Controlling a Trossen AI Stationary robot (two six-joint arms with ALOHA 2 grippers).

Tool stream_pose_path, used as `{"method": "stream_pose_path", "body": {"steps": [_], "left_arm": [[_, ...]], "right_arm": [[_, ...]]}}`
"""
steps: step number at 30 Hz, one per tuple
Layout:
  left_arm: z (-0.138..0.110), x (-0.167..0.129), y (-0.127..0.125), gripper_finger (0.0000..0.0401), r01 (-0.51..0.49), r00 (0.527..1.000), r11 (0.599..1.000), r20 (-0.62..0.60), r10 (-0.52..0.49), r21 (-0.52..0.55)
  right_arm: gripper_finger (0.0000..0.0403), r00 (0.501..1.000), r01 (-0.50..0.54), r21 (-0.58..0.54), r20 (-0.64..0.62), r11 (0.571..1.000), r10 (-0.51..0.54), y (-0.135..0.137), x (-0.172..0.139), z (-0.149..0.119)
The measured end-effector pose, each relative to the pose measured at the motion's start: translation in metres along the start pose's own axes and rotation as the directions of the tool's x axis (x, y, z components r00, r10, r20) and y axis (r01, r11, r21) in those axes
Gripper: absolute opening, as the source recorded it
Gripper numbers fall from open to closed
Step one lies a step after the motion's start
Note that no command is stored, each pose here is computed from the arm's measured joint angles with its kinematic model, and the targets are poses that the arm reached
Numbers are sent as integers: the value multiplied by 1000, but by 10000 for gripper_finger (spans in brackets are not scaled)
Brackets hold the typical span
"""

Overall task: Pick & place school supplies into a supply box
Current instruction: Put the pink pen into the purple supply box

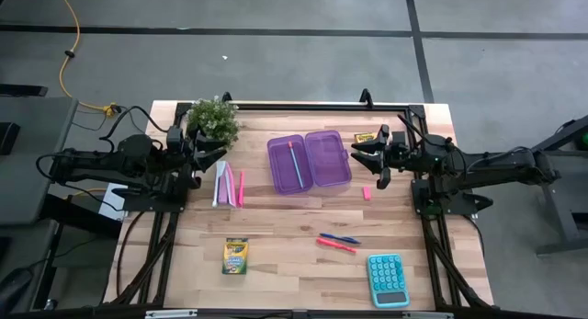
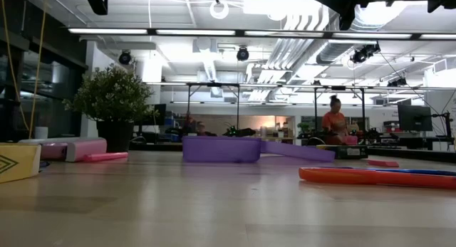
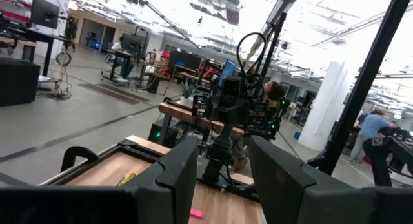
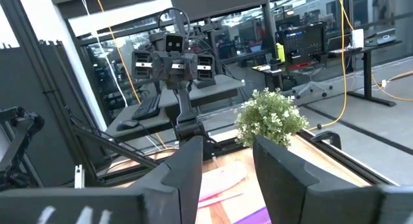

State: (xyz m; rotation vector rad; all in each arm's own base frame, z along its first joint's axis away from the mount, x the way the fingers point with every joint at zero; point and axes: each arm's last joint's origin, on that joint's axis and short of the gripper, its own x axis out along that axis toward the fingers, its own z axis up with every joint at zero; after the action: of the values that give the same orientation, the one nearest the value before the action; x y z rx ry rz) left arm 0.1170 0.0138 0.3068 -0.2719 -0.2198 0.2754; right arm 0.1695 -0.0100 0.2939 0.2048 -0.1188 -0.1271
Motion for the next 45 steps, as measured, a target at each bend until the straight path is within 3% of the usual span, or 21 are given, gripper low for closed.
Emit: {"method": "stream_pose_path", "body": {"steps": [2,6,10,12,16,20,27,34,39,45], "left_arm": [[0,0,0,131,-2,1000,1000,0,2,-10],[-5,9,0,131,-48,999,990,-25,45,-136],[0,29,-6,131,-103,986,985,-141,84,-137],[3,40,-8,131,-195,954,976,-251,165,-101],[2,60,-11,131,-379,809,925,-475,345,26],[-8,76,-11,131,-494,675,867,-599,431,68],[-50,95,-7,131,-614,474,783,-747,466,99],[-92,106,5,131,-736,229,643,-815,532,213],[-120,114,18,131,-761,73,581,-853,517,287],[-148,121,41,131,-775,-77,516,-865,495,365]], "right_arm": [[130,1000,-2,-2,0,1000,2,0,0,0],[130,1000,-2,-1,-1,1000,2,0,0,0],[130,1000,-3,-1,-1,1000,3,0,0,0],[130,1000,-3,1,-1,1000,3,0,0,0],[130,1000,-3,0,-1,1000,3,0,0,0],[130,1000,-3,-1,-2,1000,3,0,0,0],[130,1000,-5,2,-10,1000,5,0,0,-1],[130,1000,-4,4,-11,1000,5,0,0,-1],[130,1000,-1,3,-27,1000,1,0,0,-2],[130,999,3,2,-46,1000,-3,-1,0,-4]]}}
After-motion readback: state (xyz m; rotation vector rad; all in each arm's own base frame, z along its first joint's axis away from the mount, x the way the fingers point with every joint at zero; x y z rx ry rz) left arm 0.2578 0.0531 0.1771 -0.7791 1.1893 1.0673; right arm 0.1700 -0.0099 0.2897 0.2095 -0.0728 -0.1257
